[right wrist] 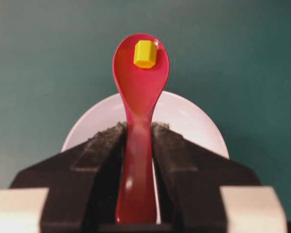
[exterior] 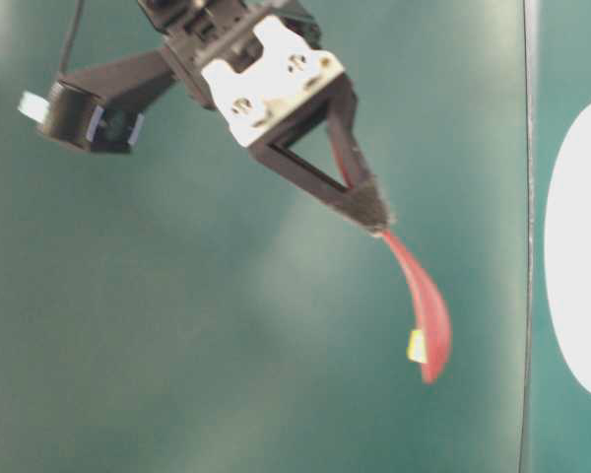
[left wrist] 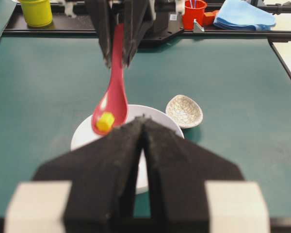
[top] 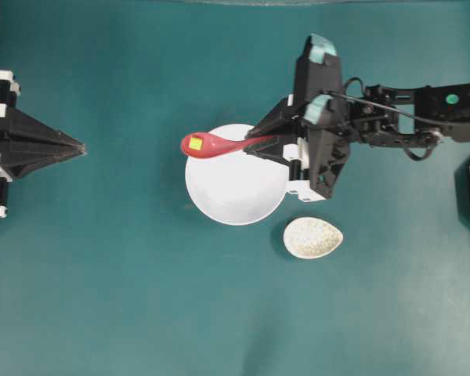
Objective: Scoop the yellow hexagonal prism block from the bowl with a spoon using the right arm.
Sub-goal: 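Lift the spoon carrying the yellow block up out of the bowl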
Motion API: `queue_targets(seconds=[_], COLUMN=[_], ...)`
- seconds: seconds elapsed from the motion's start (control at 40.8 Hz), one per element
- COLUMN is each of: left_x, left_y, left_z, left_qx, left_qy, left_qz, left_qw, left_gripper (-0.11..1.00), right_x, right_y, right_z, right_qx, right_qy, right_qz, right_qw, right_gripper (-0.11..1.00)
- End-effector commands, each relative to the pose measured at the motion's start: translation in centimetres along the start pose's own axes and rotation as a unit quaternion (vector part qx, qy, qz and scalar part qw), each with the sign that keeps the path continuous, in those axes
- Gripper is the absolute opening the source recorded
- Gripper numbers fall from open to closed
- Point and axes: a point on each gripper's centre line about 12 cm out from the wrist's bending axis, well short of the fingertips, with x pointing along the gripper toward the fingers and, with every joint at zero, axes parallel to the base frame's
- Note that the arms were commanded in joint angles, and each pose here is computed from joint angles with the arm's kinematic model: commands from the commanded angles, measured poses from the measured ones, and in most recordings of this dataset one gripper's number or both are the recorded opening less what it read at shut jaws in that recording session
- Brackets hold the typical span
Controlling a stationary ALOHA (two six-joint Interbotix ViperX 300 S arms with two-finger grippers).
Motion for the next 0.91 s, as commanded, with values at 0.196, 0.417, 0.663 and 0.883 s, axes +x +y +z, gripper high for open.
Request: queue_targets(seconds=[0.196,0.417,0.663,0.883], left_x=[0.2,0.2,0.2,0.2], left_y=[0.0,0.0,0.0,0.0], left_z=[0.9,0.8,0.8,0.9], left_qx=[0.002,0.002,0.001,-0.007], left_qy=[-0.010,-0.009,-0.009,-0.011], left_qz=[0.000,0.000,0.000,0.000], left_qw=[0.9999,1.0000,1.0000,0.9999], left_gripper=[0.04,0.04,0.04,0.04], right_x=[-3.4,-5.4,-6.4,-6.6], right_y=[0.5,0.4,0.4,0.5], right_z=[1.4,1.0,0.7,0.6], right_qx=[-0.010,-0.030,-0.033,-0.033], right_qy=[-0.043,-0.054,-0.055,-0.049], right_qz=[0.009,0.008,0.009,0.010], right_qw=[0.9990,0.9980,0.9979,0.9982], right_gripper=[0.25,0.25,0.25,0.24])
